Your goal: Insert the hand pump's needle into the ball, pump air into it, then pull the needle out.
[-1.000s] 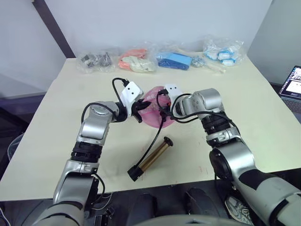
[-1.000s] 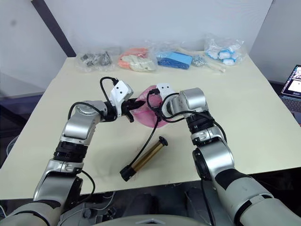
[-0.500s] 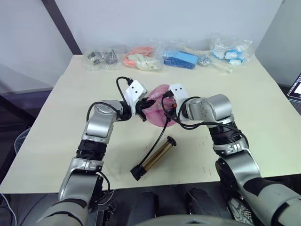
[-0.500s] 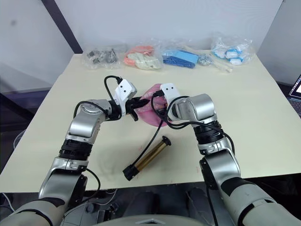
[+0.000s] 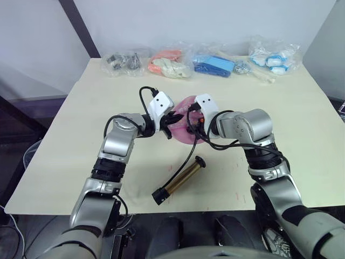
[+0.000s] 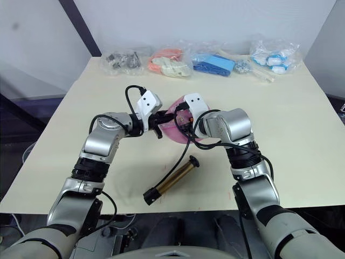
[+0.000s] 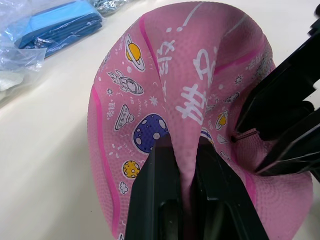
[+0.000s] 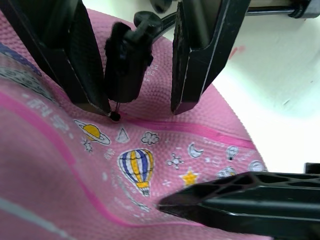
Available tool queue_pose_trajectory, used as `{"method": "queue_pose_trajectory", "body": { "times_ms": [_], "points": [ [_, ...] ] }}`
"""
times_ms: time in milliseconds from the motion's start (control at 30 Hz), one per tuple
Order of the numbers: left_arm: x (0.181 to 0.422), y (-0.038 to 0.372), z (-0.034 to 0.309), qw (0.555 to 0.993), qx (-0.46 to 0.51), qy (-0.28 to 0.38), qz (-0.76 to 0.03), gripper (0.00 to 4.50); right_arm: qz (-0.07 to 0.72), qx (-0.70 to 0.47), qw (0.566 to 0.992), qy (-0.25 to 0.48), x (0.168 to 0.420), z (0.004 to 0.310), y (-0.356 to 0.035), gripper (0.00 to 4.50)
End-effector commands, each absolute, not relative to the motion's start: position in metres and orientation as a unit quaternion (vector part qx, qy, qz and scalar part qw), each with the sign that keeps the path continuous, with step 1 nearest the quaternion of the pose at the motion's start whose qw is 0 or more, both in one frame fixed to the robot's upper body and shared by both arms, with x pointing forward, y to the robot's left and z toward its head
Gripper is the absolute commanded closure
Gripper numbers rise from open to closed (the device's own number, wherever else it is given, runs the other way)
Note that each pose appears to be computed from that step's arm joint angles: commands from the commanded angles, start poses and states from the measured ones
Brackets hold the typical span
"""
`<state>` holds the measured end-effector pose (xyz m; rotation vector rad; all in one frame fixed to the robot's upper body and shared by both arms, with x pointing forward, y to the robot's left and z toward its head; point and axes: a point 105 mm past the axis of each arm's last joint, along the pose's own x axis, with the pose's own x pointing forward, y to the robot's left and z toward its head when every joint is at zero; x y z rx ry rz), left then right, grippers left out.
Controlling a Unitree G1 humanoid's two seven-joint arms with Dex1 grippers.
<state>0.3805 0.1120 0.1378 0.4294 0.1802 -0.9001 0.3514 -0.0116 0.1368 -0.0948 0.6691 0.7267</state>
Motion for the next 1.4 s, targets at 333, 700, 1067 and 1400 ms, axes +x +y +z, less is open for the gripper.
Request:
{"method": "queue_pose_trajectory", "body": {
  "times_ms": [333,700,1067,1400],
  "points": [
    [0.377,0.111,0.099,0.864,0.197,0.154,-0.436,4.5,0.369,-0.071,0.9,0.22,0.334,0.158,-0.028,2.56],
    [0.378,0.11,0.101,0.867,0.195,0.15,-0.434,4.5,0.315,0.008,0.935,0.163,0.333,0.146,-0.033,2.56],
    [0.379,0.11,0.102,0.869,0.193,0.149,-0.429,4.5,0.281,0.098,0.936,0.186,0.335,0.134,-0.022,2.56],
    [0.379,0.111,0.101,0.869,0.193,0.15,-0.43,4.5,0.279,0.106,0.934,0.195,0.333,0.131,-0.019,2.56]
  ]
}}
